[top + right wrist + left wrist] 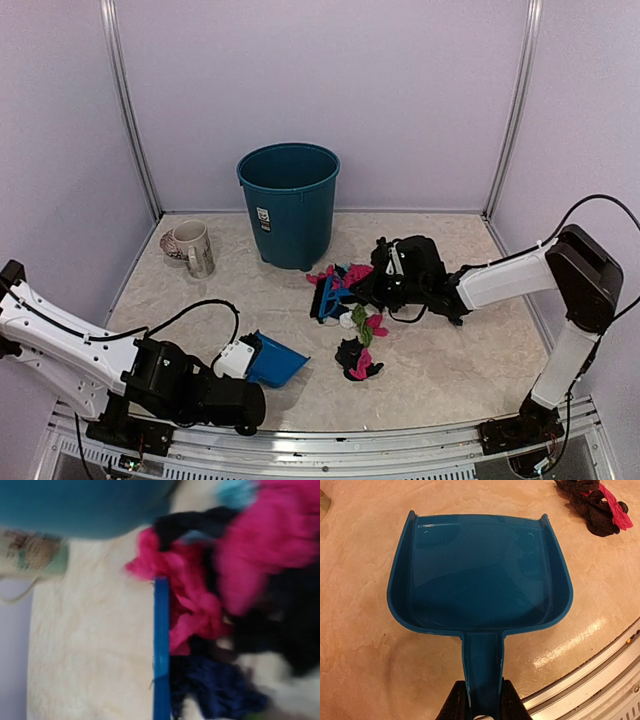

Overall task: Sweep away the paper scraps from the table
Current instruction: Sweep the paper scraps at the center of the board.

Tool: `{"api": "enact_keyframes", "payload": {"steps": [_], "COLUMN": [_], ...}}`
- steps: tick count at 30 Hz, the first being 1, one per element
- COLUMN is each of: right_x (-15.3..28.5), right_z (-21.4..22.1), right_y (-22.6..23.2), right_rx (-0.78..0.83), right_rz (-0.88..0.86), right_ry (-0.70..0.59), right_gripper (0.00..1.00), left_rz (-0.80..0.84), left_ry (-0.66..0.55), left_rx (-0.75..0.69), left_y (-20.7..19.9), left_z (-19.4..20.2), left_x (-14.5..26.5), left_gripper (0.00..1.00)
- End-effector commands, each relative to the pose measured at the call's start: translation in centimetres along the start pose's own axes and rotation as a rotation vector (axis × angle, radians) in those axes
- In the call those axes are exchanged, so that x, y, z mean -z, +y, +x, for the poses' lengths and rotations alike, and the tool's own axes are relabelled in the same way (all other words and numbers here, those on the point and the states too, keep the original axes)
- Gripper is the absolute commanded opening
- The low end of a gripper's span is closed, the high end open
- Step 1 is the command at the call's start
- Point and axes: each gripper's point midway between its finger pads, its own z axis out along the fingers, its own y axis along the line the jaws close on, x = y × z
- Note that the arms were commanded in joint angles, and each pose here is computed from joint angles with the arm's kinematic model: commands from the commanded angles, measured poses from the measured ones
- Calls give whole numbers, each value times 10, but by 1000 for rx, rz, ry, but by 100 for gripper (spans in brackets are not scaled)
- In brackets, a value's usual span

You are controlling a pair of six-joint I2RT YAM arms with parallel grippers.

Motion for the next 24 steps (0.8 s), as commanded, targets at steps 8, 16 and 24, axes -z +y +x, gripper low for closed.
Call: {"api": "enact_keyframes", "payload": {"steps": [8,16,24], "right_x": [89,155,182], "right_z": [-31,-55,-45], "right_y": [-68,-55,17], "right_rx": [-22,78,317], "right_rz": [202,228,56], "right_ry": [-157,-277,-140], "right_gripper": [0,0,0], "left_rz": [23,48,13], "left_ry": [-74,-91,-122], "left_rx": [-25,-12,48], "left_y": [-16,-19,-6], "left_z": [-28,-39,-56], "left_x": [3,-1,-3], "left_gripper": [0,0,0]}}
